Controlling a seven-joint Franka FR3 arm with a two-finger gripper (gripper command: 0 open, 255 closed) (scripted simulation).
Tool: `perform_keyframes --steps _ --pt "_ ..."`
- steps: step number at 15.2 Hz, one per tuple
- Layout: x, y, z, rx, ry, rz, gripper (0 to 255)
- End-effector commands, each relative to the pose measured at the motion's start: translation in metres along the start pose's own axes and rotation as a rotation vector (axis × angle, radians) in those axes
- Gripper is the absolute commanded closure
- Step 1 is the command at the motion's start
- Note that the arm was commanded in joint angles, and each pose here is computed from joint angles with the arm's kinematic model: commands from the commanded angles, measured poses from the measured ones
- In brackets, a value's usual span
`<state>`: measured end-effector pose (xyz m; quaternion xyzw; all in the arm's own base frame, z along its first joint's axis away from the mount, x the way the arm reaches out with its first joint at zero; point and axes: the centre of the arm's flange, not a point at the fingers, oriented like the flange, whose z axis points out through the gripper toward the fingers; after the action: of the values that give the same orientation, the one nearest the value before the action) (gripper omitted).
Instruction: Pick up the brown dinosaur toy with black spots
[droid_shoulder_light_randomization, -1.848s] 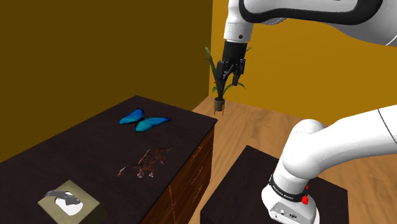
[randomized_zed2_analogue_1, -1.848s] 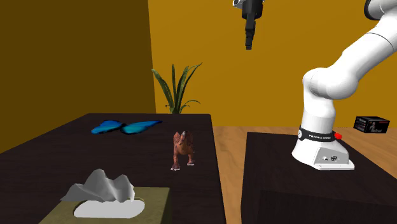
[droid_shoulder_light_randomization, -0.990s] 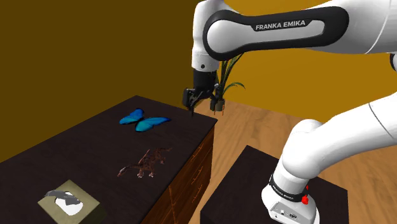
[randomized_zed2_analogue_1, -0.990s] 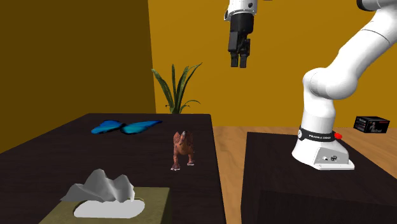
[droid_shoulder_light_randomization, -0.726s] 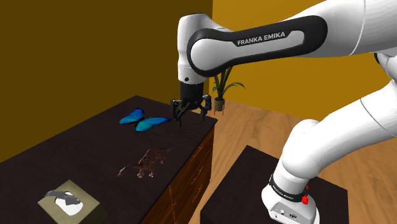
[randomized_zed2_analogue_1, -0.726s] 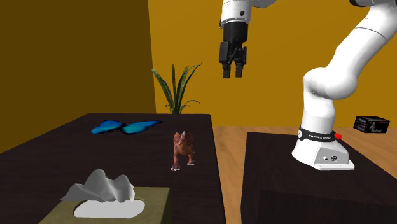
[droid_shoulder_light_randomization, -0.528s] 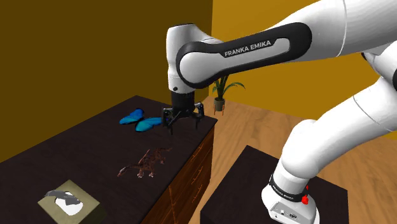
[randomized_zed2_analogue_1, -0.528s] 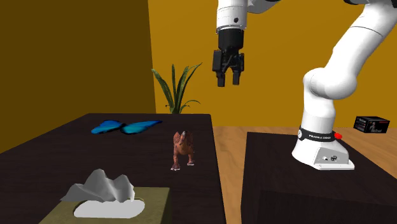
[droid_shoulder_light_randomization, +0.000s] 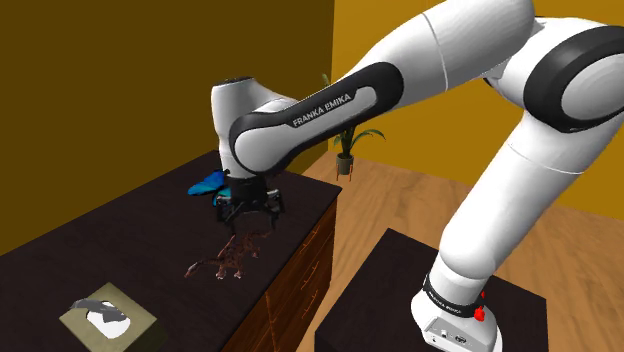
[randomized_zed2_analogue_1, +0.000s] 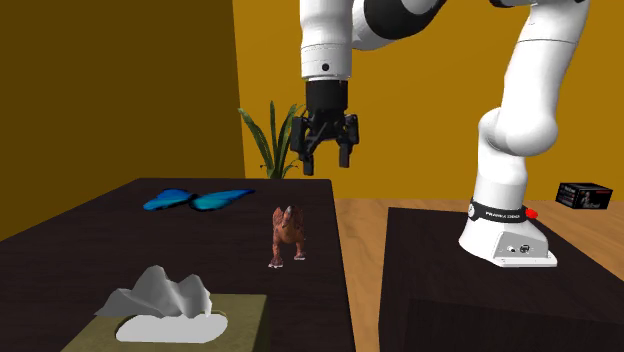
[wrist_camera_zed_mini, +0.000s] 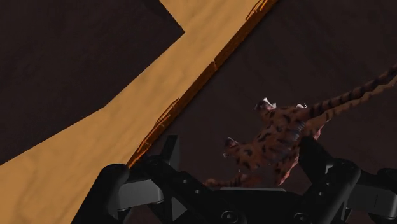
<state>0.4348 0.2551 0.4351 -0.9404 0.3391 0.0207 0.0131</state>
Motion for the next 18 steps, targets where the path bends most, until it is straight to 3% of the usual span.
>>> perform_keyframes --steps 1,7,16,17,18 --pt "0.000 -0.023 0.014 -0.004 -0.003 0.049 0" --pt "0.011 -0.083 0.058 -0.020 -0.011 0.171 0" --pt "0.013 -0.082 0.098 -0.020 -0.011 0.171 0" --pt "0.013 -0.082 0.097 -0.019 -0.011 0.171 255" --pt "0.013 -0.082 0.097 -0.019 -0.011 0.171 255"
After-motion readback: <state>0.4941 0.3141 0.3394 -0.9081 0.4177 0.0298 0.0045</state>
